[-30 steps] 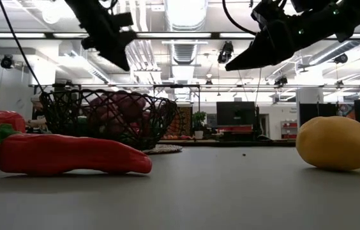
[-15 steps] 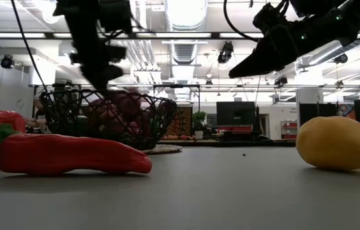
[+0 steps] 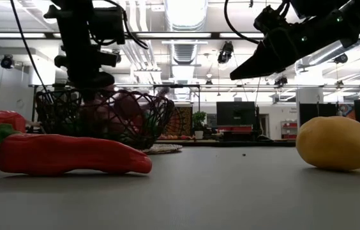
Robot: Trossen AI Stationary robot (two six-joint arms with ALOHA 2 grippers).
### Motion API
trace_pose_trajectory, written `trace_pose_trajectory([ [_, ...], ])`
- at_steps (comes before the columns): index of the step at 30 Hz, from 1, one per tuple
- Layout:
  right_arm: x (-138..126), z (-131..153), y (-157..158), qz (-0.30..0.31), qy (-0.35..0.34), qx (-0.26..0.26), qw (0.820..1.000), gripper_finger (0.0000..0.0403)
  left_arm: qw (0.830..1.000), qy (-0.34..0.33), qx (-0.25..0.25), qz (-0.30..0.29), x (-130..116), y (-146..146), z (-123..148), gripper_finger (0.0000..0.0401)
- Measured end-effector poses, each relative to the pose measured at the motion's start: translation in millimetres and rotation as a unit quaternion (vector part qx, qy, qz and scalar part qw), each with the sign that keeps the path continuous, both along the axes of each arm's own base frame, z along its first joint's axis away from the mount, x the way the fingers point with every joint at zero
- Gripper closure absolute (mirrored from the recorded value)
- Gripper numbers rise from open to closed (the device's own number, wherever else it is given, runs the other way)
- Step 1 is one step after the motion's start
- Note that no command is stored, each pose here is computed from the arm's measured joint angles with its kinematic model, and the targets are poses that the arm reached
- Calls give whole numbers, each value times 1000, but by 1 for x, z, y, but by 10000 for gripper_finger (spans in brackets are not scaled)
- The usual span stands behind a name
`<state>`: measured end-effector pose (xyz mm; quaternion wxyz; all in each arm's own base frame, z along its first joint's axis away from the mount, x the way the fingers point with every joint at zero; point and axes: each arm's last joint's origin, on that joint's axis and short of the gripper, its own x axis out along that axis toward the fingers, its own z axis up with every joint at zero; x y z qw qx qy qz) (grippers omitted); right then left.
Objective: Build produce basket
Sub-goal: Put the purple garlic into the wire basket, then put the banana into the wire basket
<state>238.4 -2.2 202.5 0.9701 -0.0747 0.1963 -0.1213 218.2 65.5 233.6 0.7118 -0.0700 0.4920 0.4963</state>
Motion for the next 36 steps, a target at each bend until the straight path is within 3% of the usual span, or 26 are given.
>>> trace_pose_trajectory([
  [13,0,0,0,-1,0,2,1000,179,1000,-14,2,-19,2,-3,11,400],
  [22,0,0,0,-9,-6,23,1000,179,995,-82,11,-63,-7,-24,35,400],
  [30,-1,-2,0,-20,-4,51,998,179,964,-184,60,-183,5,-65,51,400],
  [36,2,3,1,-35,14,94,995,179,921,-231,110,-295,16,-100,58,400],
])
